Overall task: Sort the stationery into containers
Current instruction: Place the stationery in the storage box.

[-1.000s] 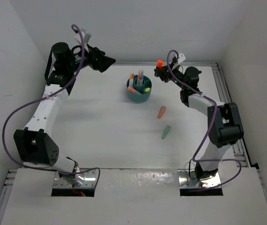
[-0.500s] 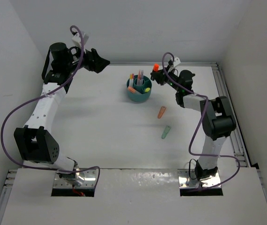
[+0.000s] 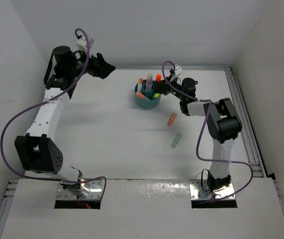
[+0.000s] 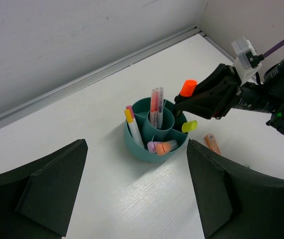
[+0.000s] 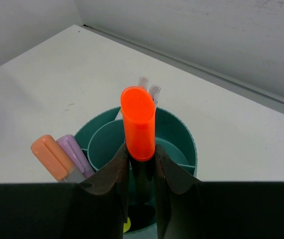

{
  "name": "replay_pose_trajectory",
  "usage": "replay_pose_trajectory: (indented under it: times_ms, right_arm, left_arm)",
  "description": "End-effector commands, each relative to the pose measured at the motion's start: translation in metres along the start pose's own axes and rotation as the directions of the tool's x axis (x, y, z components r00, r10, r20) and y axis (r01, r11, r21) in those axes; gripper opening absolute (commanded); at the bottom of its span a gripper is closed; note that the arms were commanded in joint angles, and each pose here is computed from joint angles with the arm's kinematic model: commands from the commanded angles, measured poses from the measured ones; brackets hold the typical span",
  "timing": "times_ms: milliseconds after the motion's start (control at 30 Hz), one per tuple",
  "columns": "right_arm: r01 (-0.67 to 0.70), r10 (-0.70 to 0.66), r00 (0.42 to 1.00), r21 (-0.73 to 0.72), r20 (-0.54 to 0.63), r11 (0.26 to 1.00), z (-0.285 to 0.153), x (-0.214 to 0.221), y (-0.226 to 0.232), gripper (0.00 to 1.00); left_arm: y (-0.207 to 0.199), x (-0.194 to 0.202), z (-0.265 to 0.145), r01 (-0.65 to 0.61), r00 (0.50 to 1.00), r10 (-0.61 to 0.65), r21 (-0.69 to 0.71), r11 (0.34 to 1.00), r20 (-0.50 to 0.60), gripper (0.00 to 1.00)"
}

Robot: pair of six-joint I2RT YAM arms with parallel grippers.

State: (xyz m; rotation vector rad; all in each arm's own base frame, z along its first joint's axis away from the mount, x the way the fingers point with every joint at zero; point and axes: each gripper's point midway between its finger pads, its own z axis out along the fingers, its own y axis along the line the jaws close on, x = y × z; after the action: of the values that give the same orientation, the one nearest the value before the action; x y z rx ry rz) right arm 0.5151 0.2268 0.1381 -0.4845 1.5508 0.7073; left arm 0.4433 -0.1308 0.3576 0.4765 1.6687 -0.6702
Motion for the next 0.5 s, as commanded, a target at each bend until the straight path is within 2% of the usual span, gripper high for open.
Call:
replay_pose_trajectory:
  times_ms: [0,133,167,200,267,300,367,467]
  right_arm:
    - [0.114,-0.112,0.986,-0.009,0.121,0.993,0.012,-0.039,0.0,0.0]
    - [0.115,-0.113,0.987,-0.013,0.117,0.993,0.013,-0.037,0.002,0.0]
    - [0.116,-0.113,0.987,-0.017,0.114,0.993,0.012,-0.036,0.003,0.05]
    - [0.117,-0.114,0.986,-0.018,0.118,0.993,0.011,-0.038,0.004,0.2]
    - [0.114,-0.11,0.986,-0.027,0.122,0.993,0.011,-0.041,0.007,0.39]
    - [0.106,-0.101,0.986,-0.033,0.132,0.994,0.01,-0.047,0.009,0.56]
    - [0.102,-0.093,0.985,-0.049,0.146,0.994,0.009,-0.057,0.015,0.62]
    - [0.071,-0.056,0.982,-0.073,0.18,0.995,0.005,-0.085,0.027,0.64]
  left_arm:
    - [0.003,-0.021,-0.008,-0.044,0.998,0.044,-0.018,0.999,0.045,0.87]
    - [0.006,-0.02,-0.008,-0.046,0.998,0.047,-0.021,0.999,0.042,0.87]
    - [0.005,-0.02,-0.008,-0.045,0.998,0.046,-0.02,0.999,0.041,0.87]
    - [0.005,-0.021,-0.009,-0.049,0.998,0.05,-0.02,0.999,0.043,0.87]
    - [0.006,-0.02,-0.009,-0.046,0.998,0.047,-0.019,0.999,0.042,0.87]
    - [0.006,-0.021,-0.009,-0.051,0.998,0.052,-0.02,0.999,0.044,0.87]
    - [0.006,-0.023,-0.009,-0.057,0.997,0.057,-0.017,0.998,0.049,0.87]
    - [0.009,-0.025,-0.008,-0.069,0.996,0.07,-0.02,0.997,0.057,0.87]
